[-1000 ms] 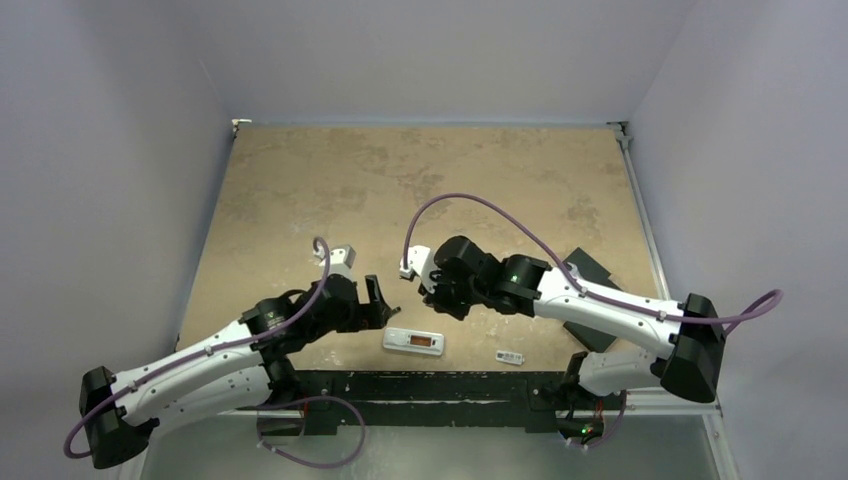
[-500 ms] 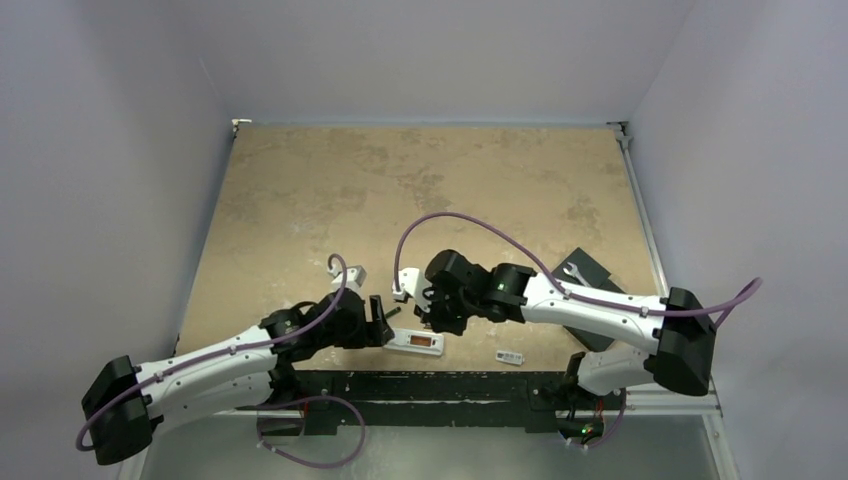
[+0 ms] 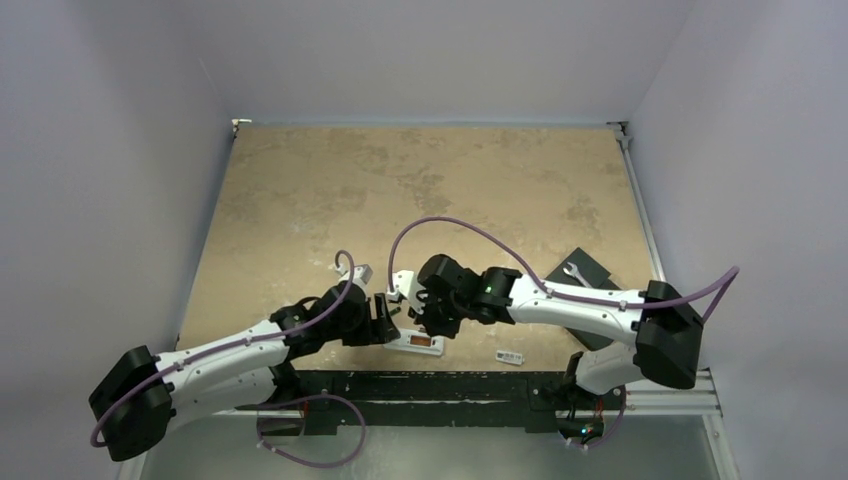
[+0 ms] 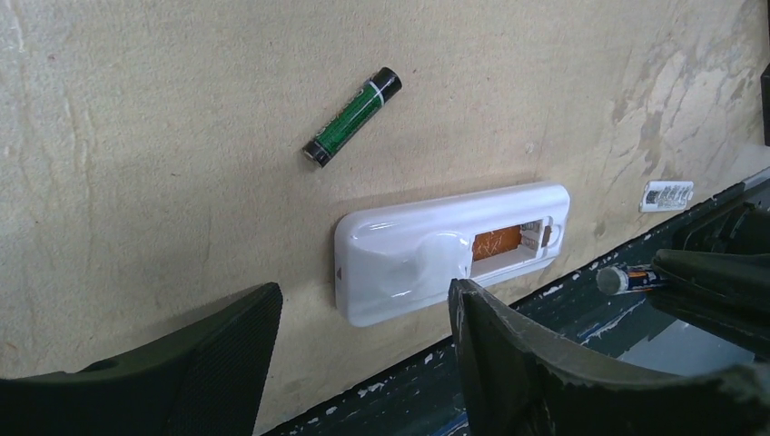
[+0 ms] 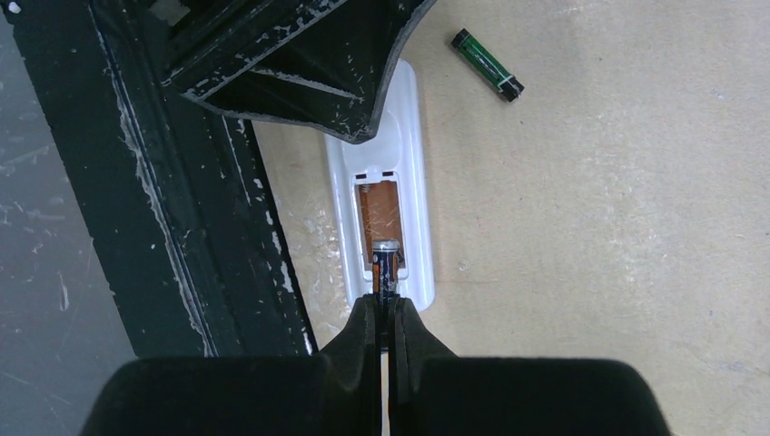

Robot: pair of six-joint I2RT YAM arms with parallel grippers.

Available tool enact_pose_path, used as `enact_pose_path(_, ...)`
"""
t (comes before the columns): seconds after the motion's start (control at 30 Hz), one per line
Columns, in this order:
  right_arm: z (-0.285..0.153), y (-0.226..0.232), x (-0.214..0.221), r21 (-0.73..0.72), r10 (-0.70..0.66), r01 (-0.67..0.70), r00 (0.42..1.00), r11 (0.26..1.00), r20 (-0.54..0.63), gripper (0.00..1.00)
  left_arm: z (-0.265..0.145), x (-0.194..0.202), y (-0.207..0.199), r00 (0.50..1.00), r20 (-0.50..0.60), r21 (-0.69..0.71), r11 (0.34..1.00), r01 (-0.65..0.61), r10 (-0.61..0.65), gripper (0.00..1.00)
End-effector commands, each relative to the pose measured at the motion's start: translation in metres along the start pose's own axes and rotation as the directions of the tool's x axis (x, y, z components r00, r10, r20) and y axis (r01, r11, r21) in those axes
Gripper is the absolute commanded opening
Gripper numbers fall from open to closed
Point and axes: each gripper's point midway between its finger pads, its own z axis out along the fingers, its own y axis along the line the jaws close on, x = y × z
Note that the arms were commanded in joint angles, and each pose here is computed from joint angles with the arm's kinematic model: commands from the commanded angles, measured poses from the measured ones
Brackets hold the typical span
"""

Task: Load the batteries into the remote control
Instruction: Load the battery into the remote control.

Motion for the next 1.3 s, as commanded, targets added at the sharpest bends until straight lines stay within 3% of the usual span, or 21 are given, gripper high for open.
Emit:
enact_pose_path(0.0,0.006,0.005,-0.010,-0.028,0.018,-0.017,0.999,0.999,0.035,0.00,0.003,-0.001,-0.007,1.000,-0.006,0.045,0.999,-0.029,0.029,0.67)
enact_pose_path(0.6,0.033,0.011,-0.001,-0.065,0.101,-0.103,0.994,0.993,-0.033,0.00,0.009,0.010,0.001,0.999,-0.043,0.044,0.999,-0.031,0.032,0.60)
enact_pose_path(1.27,0.049,0.013,0.006,-0.097,0.067,-0.073,0.996,0.993,-0.065,0.07,0.011,0.014,0.006,0.997,-0.068,0.034,0.999,-0.037,0.039,0.59)
